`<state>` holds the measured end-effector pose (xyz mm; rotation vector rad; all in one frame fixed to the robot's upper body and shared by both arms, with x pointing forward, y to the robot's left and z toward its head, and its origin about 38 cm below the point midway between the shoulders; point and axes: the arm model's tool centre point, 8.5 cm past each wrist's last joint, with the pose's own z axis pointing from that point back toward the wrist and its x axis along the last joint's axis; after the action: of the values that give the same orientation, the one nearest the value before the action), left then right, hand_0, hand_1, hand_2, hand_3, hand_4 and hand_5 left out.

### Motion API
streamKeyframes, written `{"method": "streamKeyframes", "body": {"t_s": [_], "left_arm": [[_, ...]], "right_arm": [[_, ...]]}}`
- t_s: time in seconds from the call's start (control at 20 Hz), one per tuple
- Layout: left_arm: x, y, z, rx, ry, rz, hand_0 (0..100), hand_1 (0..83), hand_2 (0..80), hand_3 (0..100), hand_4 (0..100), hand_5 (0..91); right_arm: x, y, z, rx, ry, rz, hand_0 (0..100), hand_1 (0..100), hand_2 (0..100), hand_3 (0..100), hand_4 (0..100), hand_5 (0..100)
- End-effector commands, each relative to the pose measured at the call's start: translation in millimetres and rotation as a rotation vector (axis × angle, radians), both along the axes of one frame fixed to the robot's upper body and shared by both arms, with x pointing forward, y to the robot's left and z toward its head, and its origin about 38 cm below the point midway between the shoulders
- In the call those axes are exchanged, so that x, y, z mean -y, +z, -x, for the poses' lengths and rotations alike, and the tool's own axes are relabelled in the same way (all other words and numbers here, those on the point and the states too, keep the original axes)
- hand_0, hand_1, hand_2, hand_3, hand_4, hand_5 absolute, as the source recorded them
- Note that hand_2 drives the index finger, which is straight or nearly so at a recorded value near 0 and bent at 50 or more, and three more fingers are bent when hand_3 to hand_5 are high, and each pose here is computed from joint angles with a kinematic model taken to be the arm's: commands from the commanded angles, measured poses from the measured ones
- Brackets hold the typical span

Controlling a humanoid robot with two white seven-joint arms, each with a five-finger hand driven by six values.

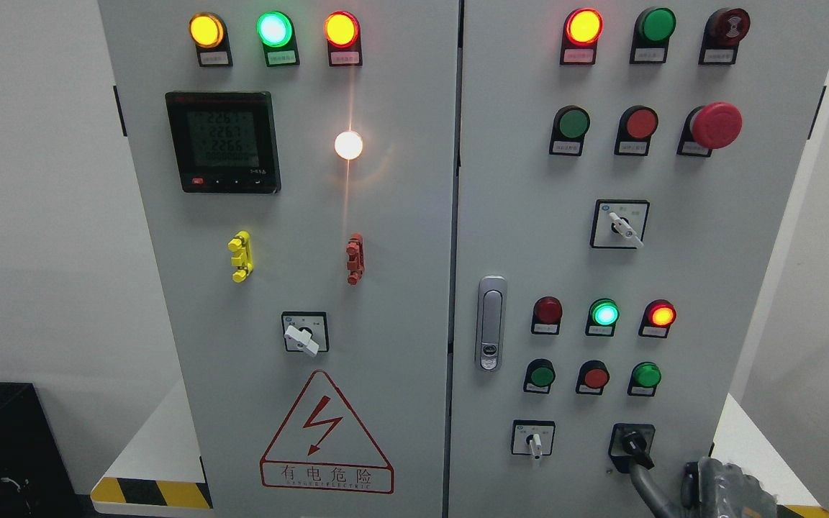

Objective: Flip black knob to close circuit
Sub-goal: 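Twist the black knob with the right hand fingers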

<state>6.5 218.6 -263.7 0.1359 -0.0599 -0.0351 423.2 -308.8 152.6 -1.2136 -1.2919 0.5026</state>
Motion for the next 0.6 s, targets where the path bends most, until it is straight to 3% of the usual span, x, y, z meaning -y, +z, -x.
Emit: {"method": "streamKeyframes", "body": {"t_s": [0.0, 0.55], "left_arm": [[1.4, -0.5, 4.8, 0.006, 0.002, 0.005, 12, 55.6, 0.0, 0, 0, 0.0], [1.4, -0.5, 3.8, 0.007, 0.002, 0.005, 12, 55.6, 0.0, 0, 0, 0.0]], "right_arm": [[7.3, 2.8, 0.8, 0.01, -0.019, -0.003, 0, 0, 89, 100, 97, 98], [7.6, 5.3, 1.6, 0.023, -0.013, -0.014, 0, 0, 89, 100, 97, 98]]}}
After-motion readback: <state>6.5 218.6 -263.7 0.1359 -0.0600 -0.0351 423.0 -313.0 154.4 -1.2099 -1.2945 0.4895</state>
